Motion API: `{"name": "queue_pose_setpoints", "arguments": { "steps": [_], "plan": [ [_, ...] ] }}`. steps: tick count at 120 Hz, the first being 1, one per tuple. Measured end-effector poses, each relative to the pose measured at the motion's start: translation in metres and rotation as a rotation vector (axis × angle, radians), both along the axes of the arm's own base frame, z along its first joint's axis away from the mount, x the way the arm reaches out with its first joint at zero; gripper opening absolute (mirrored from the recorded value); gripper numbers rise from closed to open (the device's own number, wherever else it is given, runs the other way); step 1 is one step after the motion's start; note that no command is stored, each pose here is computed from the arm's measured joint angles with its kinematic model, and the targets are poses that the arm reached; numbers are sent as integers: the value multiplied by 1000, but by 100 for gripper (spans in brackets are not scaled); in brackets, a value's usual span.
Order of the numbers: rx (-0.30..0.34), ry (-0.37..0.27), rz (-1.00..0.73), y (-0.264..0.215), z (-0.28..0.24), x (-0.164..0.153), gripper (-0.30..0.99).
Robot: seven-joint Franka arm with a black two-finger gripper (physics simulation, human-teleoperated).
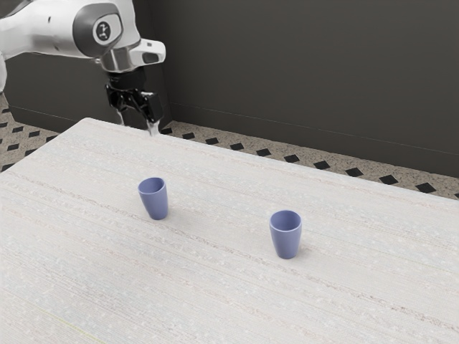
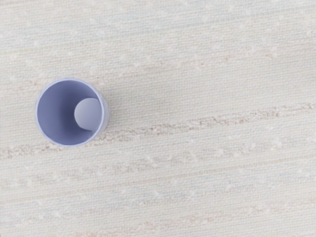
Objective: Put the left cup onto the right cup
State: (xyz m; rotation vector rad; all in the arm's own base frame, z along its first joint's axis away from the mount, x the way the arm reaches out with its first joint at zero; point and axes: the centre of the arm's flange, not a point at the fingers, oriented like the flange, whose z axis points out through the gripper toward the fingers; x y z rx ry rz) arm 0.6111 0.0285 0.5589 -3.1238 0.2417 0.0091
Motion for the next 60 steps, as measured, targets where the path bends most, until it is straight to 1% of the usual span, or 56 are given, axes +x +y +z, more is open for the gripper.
{"name": "queue_pose_setpoints", "arguments": {
  "steps": [21,35,60],
  "plan": [
    [10,13,36,22,-23,19,69],
    [1,35,65,37,-46,28,69],
    [5,53,70,40,-82,50,69]
  ]
}}
